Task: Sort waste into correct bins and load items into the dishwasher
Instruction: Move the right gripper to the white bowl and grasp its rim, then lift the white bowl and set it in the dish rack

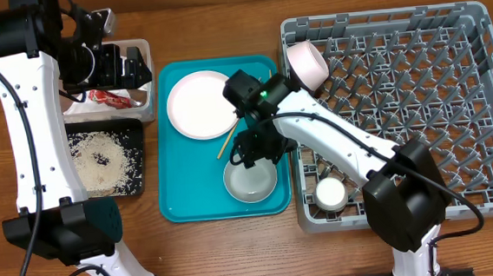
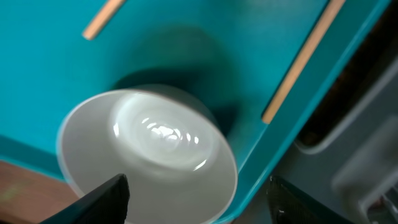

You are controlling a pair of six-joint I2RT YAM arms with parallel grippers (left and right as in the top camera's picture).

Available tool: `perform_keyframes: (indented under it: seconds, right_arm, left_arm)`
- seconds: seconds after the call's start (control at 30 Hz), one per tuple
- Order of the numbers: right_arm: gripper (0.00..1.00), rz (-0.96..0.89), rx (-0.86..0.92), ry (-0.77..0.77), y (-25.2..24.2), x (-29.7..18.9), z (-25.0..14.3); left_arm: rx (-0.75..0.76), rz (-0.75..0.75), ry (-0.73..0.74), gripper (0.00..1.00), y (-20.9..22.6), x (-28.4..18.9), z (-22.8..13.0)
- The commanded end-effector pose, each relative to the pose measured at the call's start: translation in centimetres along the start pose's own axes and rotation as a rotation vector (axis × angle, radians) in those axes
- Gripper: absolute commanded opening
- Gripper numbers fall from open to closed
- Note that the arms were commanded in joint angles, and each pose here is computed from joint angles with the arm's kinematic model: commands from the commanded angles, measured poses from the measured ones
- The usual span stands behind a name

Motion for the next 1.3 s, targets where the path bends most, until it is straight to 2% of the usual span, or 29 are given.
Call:
perform_keyframes:
  seconds: [0.0,0.13,0.23,0.43,0.57,0.73,0.87,1.03,1.13,1.27]
  right_arm:
    - [0.72,-0.015,-0.012,0.026,-0.8,2.1,-0.8]
    - [0.67,-0.022,-0.01,0.049,-1.3,4.2,-1.7]
    - [0.51,-0.022,-0.01,0.049,-1.3,4.2,-1.7]
    - [0.04,-0.018,-0.01,0.038,-1.2,3.8,-1.5]
    - [0.04,-0.008,-0.014,0.004,-0.6,1.7,-0.5]
    - [0.04,-0.066,0.017,-0.15,-0.7,-4.8,1.1]
    - [0.04,-0.244,0.134,-0.354,-3.0,-12.1,0.8]
    - [0.04,-0.585,0.45,-0.644,-8.1,-21.2,-3.3]
    - [0.04,-0.768,0.649,-0.771,-10.6,-24.0,-6.3]
    - [0.04,-0.927,0.683,-0.871,-11.7,-23.4,-5.6]
  left_arm:
    - [0.029,-0.008,-0.042,1.0,-0.7,-1.2,0.1]
    - [0.03,-0.008,-0.042,1.0,-0.8,-1.2,0.1]
    - [0.029,-0.008,-0.042,1.0,-0.7,-1.2,0.1]
    - [0.029,-0.008,-0.042,1.0,-0.7,-1.2,0.1]
    - [0.029,-0.008,-0.042,1.0,-0.7,-1.2,0.1]
    - [0.03,-0.008,-0.042,1.0,-0.8,-1.2,0.1]
    - [0.03,-0.008,-0.042,1.0,-0.8,-1.2,0.1]
    - [0.029,-0.008,-0.042,1.0,-0.7,-1.2,0.1]
    - [0.03,-0.008,-0.042,1.0,-0.8,-1.2,0.1]
    - [0.03,-0.007,-0.042,1.0,-0.7,-1.2,0.1]
Point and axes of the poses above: each gripper's point midway between its finger pads, its own x axis out along the fingers, its own y axis along the line the jaws close on, z = x × y, the point moved 6 cm from there along -x, back along the fingers, and after that the axes turned 1 degree about -x, right-handed, at the moved point
